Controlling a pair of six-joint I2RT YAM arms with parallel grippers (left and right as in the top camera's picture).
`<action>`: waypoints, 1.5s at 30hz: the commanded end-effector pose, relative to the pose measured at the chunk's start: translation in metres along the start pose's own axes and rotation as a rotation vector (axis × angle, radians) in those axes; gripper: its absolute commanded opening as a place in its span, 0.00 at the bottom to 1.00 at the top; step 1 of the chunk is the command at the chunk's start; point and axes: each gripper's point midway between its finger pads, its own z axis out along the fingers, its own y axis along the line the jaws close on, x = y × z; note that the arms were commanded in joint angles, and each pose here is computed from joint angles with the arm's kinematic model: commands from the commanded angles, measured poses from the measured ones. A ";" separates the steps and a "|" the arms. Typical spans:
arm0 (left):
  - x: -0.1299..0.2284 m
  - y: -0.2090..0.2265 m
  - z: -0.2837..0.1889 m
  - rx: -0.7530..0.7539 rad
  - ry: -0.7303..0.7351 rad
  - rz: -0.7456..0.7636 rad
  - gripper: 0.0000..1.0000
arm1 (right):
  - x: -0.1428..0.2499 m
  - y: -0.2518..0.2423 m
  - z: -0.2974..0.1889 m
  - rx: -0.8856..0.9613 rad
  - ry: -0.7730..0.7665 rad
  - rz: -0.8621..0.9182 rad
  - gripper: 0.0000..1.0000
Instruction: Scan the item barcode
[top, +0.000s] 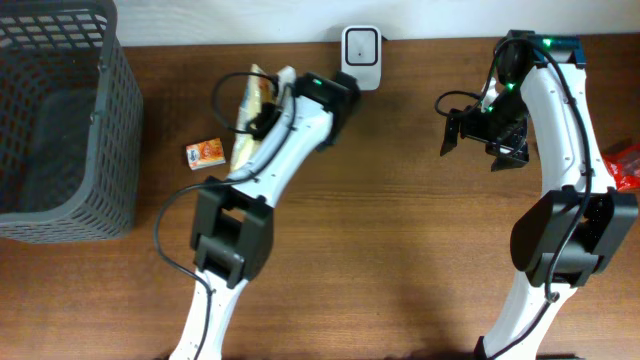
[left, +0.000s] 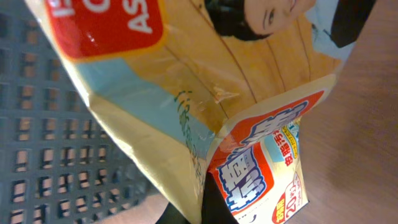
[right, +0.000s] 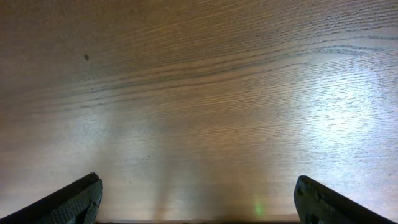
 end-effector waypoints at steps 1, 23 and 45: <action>0.012 -0.054 -0.022 0.075 -0.015 0.091 0.00 | 0.000 0.003 -0.007 -0.011 -0.016 -0.025 0.98; -0.023 -0.039 -0.118 0.760 0.104 -0.066 0.99 | 0.012 0.016 -0.008 -0.093 0.032 -0.130 0.98; 0.124 -0.136 -0.042 1.681 0.640 0.276 0.98 | 0.032 0.084 0.025 -0.243 0.100 -0.274 0.98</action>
